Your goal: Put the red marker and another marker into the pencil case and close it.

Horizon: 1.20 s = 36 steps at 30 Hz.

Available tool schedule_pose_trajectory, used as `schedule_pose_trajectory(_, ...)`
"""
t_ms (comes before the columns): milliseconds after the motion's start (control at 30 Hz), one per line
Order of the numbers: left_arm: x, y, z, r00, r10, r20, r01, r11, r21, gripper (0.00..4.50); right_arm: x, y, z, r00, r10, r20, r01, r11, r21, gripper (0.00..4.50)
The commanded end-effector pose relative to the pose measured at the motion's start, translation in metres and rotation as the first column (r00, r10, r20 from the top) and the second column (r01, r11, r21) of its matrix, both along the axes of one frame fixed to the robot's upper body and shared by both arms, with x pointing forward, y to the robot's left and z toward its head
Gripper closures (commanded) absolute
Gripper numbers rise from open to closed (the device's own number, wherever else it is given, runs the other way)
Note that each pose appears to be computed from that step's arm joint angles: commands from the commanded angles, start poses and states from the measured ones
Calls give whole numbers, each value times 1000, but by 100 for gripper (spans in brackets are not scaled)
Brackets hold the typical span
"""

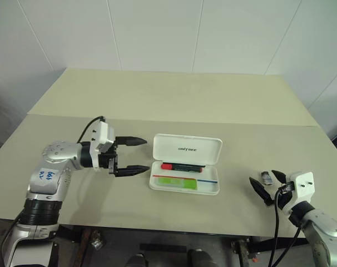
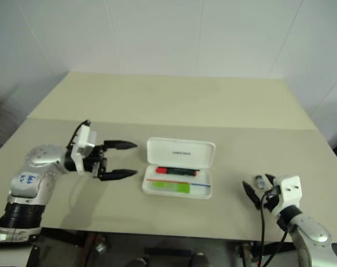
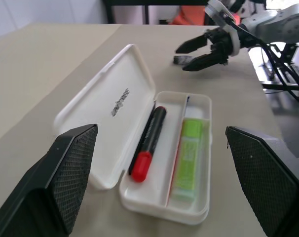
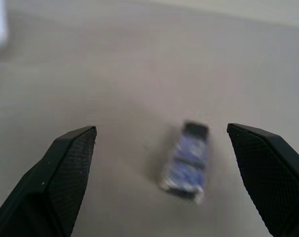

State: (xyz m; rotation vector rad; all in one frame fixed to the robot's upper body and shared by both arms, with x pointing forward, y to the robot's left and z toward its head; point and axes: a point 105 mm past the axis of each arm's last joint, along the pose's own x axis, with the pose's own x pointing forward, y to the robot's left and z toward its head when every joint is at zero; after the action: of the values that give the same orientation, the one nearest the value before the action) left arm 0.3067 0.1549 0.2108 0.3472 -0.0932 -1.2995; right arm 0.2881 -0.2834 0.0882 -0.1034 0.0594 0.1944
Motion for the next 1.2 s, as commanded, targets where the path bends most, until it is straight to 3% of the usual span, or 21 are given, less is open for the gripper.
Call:
schedule_pose_trajectory(33,-4,1,12,999,-1,48,1,1000,-9,7,5,-6,-4,999,-36,0,36,999,-11,0)
schedule_pose_trajectory(267,-3,2,15,998,2,58,-2,1000,-5,7,17,-11,-10,998,-67,-13,67,997,23,0)
schedule_pose_trajectory(300,-3,2,16,998,4,60,-4,1000,-5,2,18,-11,-10,998,-68,-19,68,997,48,19)
schedule_pose_trajectory(367,-3,3,17,998,6,63,-6,1000,-3,0,19,-9,-11,998,-54,-28,55,997,57,62)
schedule_pose_trajectory(667,-1,4,19,997,5,79,-5,1000,6,0,20,-6,-4,997,-9,-75,14,997,79,395)
schedule_pose_trajectory(700,-1,3,19,997,0,80,-1,1000,6,0,22,-4,0,997,10,-75,-4,997,77,410)
schedule_pose_trajectory(833,-1,0,18,997,-8,82,8,1000,5,0,26,4,18,994,94,-50,-93,995,24,409)
schedule_pose_trajectory(967,-1,1,17,997,-13,81,12,1000,9,0,27,19,45,961,276,7,-275,958,-79,409)
schedule_pose_trajectory(1100,0,3,15,996,-18,83,16,1000,23,0,21,40,70,854,520,14,-505,835,-220,409)
schedule_pose_trajectory(1200,1,3,14,996,-14,88,12,1000,22,0,14,63,87,732,681,15,-659,714,-236,409)
